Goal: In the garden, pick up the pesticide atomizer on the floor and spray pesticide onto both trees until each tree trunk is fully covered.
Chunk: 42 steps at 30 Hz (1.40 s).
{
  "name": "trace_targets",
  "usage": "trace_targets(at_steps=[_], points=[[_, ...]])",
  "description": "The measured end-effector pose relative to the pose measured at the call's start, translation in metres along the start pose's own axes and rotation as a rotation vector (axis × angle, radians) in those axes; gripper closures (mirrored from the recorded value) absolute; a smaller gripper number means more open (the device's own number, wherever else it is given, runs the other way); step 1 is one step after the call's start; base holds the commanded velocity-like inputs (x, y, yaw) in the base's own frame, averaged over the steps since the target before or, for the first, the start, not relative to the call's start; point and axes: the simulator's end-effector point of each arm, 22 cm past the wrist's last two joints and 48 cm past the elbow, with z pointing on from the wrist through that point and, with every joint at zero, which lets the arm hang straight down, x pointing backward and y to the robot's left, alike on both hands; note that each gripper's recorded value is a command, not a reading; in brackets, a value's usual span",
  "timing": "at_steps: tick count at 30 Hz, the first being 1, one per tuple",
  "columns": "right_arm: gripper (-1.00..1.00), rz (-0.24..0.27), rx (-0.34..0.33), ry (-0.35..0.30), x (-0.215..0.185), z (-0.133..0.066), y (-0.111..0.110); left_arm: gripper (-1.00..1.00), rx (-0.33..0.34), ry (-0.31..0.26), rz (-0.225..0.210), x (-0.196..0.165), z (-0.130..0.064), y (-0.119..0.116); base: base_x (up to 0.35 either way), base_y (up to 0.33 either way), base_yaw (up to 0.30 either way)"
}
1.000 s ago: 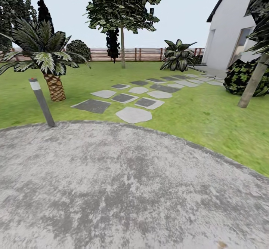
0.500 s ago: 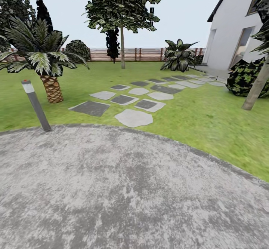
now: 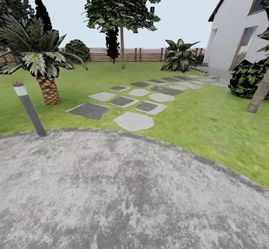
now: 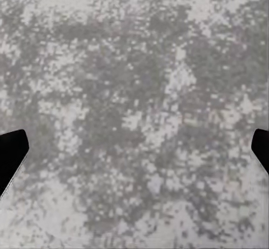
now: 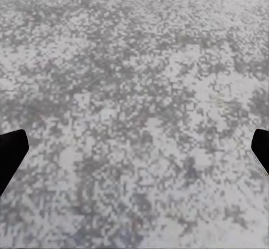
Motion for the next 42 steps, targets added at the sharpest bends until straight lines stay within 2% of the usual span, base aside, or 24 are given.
trace_targets(at_steps=[42], points=[[-1.00,-0.001,0.000,0.000,0.0000,0.0000,0.0000,-1.00,0.001,0.000,0.000,0.0000,0.0000,-0.0003,0.339,0.000,0.000]])
